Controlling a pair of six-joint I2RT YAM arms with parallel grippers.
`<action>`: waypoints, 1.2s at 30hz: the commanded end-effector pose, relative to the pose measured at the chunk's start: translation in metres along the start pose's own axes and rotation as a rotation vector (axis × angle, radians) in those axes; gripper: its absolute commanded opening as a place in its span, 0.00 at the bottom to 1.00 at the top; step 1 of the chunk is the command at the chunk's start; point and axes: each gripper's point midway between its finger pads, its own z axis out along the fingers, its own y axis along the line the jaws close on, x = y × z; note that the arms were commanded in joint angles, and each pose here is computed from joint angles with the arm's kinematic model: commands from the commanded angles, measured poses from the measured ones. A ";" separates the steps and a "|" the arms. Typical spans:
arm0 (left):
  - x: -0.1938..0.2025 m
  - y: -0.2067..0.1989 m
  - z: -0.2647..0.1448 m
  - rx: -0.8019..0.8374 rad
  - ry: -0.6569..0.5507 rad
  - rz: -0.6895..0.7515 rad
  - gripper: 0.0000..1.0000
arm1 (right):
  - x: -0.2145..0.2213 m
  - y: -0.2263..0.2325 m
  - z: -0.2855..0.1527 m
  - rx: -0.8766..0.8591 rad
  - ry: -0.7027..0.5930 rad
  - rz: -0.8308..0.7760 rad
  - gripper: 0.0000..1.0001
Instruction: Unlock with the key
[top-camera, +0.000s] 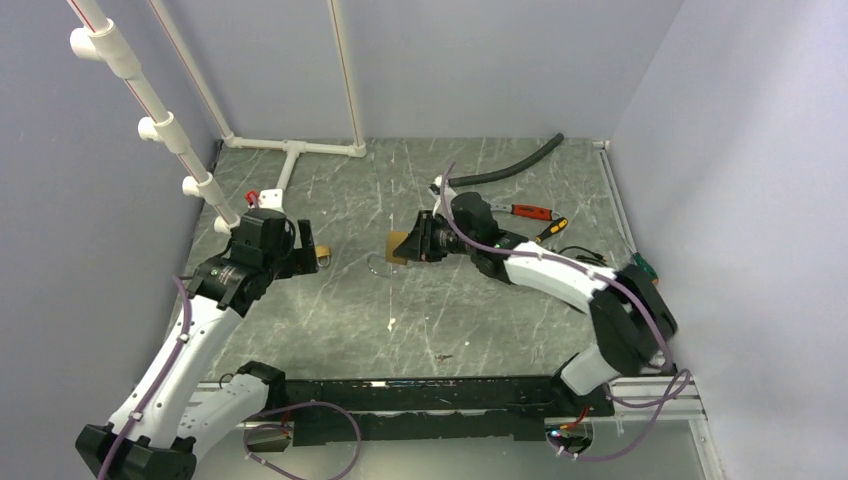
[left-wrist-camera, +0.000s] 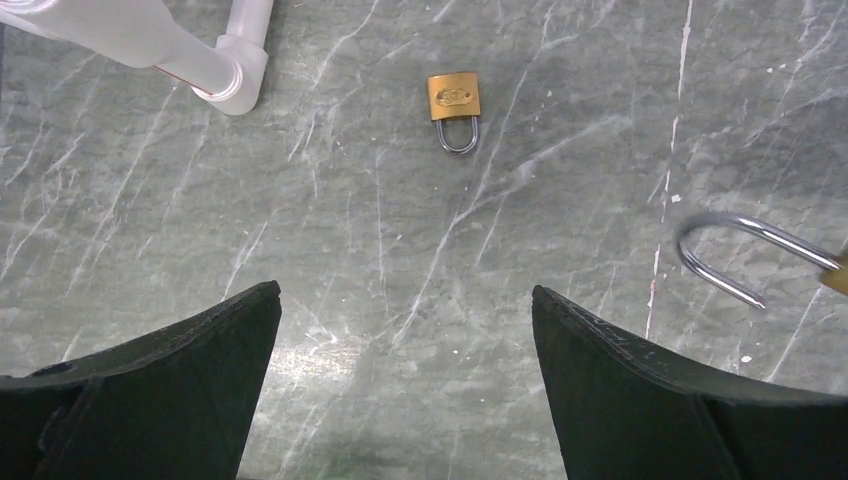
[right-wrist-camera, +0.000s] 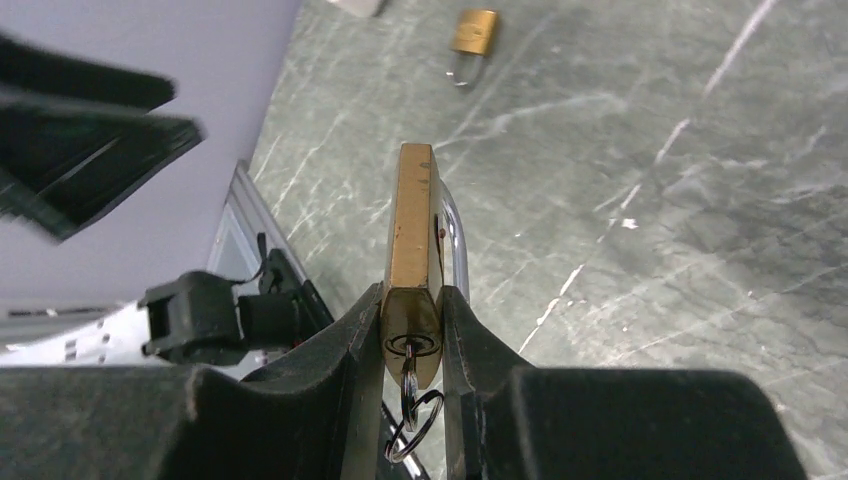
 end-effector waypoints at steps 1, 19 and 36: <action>-0.009 0.004 0.000 -0.012 -0.044 0.004 0.99 | -0.045 0.028 0.022 -0.158 -0.048 0.084 0.00; -0.010 0.002 0.003 0.010 -0.045 0.005 0.98 | -0.075 -0.083 0.104 -0.206 0.018 0.370 0.00; -0.010 -0.003 0.005 0.050 -0.038 0.003 0.97 | -0.076 -0.158 0.101 0.114 -0.021 0.312 0.55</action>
